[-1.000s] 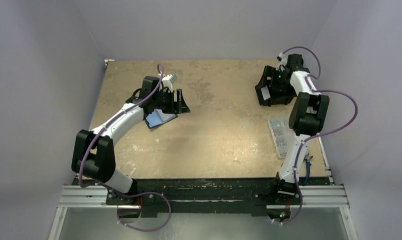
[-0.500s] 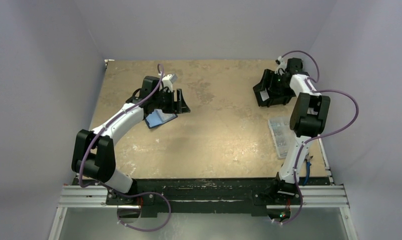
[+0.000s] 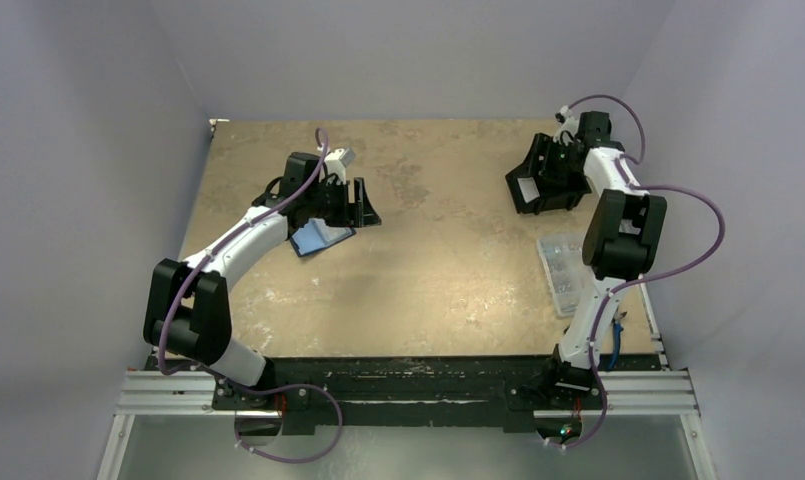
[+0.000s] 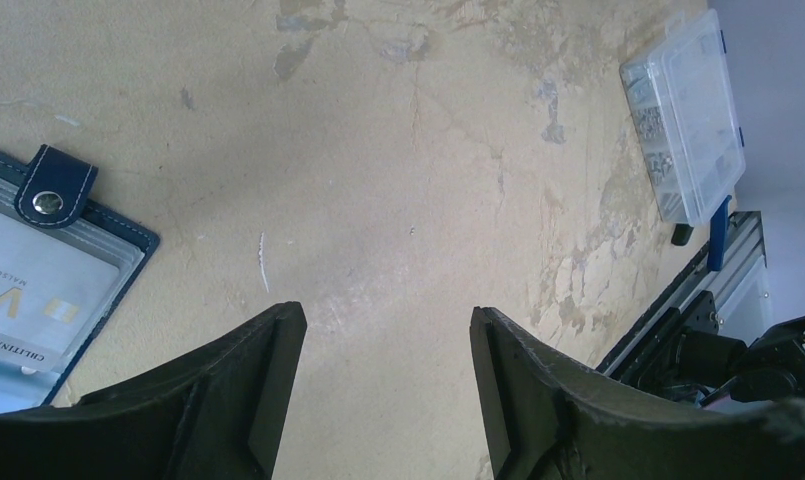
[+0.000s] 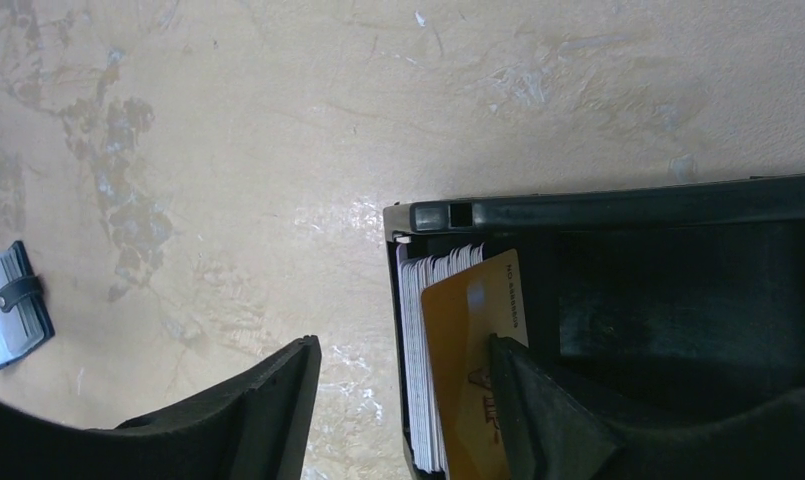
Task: Put the credit cards into the card holder
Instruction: Pick up the credit card from the storage box.
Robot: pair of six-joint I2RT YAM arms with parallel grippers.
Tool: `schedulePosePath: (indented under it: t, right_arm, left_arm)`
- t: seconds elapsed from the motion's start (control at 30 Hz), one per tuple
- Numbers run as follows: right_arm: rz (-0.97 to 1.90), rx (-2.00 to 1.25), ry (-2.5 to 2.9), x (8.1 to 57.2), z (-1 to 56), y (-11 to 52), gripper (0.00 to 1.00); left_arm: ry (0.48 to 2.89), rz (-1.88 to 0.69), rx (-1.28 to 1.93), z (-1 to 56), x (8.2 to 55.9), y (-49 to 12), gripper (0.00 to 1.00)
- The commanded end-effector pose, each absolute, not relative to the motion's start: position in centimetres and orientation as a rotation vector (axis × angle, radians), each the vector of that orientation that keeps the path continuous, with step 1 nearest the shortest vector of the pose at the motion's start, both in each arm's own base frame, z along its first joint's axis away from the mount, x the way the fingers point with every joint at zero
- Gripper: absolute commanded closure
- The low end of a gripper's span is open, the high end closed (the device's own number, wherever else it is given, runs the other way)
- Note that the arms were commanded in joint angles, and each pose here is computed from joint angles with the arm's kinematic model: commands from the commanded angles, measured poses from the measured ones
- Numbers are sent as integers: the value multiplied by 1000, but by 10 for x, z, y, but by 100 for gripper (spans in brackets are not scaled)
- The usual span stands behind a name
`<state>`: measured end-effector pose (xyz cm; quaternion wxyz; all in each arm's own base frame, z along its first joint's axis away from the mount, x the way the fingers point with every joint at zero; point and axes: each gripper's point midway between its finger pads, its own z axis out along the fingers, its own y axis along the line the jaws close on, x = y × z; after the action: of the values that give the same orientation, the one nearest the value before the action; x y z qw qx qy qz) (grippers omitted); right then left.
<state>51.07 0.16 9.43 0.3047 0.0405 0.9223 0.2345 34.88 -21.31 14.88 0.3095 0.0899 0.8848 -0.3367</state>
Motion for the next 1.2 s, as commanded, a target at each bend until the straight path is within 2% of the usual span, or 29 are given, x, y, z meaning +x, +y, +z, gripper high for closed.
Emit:
schedulePosePath:
  t: [0.0, 0.2, 0.43, 0.77, 1.1, 1.17]
  right_arm:
    - [662, 72, 2383, 511, 117, 11, 33]
    - [652, 81, 2387, 512, 114, 9, 45]
    - [631, 92, 2402, 513, 108, 6, 49]
    - [551, 118, 2419, 515, 102, -4, 34]
    - [549, 126, 2428, 516, 96, -5, 33]
    - [509, 136, 2421, 517, 100, -10, 26]
  left_arm:
    - [2309, -920, 253, 151, 350, -219, 34]
    - [2309, -923, 254, 151, 350, -219, 34]
    - [2308, -927, 254, 151, 349, -219, 34]
    - [2306, -934, 256, 151, 349, -220, 34]
    - [2306, -934, 255, 151, 349, -220, 34]
    - [2310, -933, 255, 150, 349, -220, 34]
